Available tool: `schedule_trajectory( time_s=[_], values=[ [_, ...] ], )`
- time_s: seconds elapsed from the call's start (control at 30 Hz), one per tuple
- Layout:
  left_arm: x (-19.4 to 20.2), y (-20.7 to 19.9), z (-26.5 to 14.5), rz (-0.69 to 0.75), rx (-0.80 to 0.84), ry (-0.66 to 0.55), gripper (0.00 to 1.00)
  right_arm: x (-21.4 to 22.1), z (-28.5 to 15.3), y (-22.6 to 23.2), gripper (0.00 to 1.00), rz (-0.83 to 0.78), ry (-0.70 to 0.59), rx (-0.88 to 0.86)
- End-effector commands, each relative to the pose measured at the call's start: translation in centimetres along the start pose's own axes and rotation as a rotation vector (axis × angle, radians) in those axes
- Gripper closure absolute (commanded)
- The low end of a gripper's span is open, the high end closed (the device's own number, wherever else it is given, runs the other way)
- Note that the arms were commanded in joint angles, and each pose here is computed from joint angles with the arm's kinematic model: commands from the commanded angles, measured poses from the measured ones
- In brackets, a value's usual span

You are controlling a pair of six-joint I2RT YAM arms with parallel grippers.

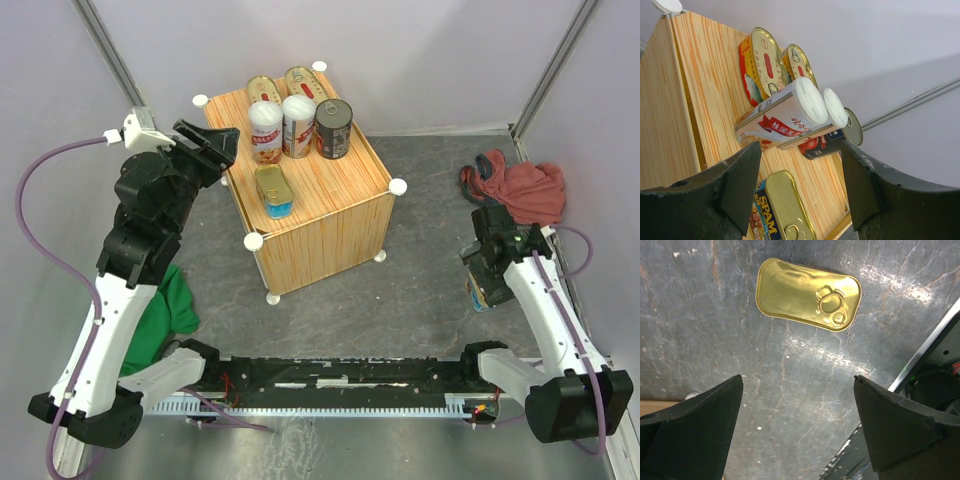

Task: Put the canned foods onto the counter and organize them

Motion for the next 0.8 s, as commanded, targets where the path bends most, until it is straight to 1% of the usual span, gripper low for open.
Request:
schedule_trajectory(
  time_s=[0.0,0.13,0.43,0.57,0.77],
  values=[
    [-0.7,-1.1,0.0,-0.048,0.047,-0.023,0.29,-1.3,-0.4,1.2,0.01,0.217,0.005,-0.032],
    [-0.7,-1.6,0.1,-0.040,0.079,-0.026,0.29,-1.7,0.3,1.3,0.01,0.382,0.003,-0.005],
    [-2.2,-3.9,-1.0,0.027,0.235,-0.082,0.29,-1.3,3.2,1.1,0.01,0.720,0.024,0.012],
    [-2.2,-4.7,-1.3,0.043,0.302,-0.081,0.29,-1.5,4.1,0.8,0.01,0.794,0.017,0.010],
    [-1.9,-5.2,-1.5,0.057,0.375,-0.088,0.30,-2.3,5.2,0.5,0.01,0.861,0.002,0.019]
  ],
)
Point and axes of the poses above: each gripper's point midway between its finger pads, its own z axis out along the fingers, its own y axis along the line the jaws close on, x = y × z, the point moved 4 cm from there along -z, back along the fingers, and after that the axes turned 5 degrees about -z, right-handed, at the moved point
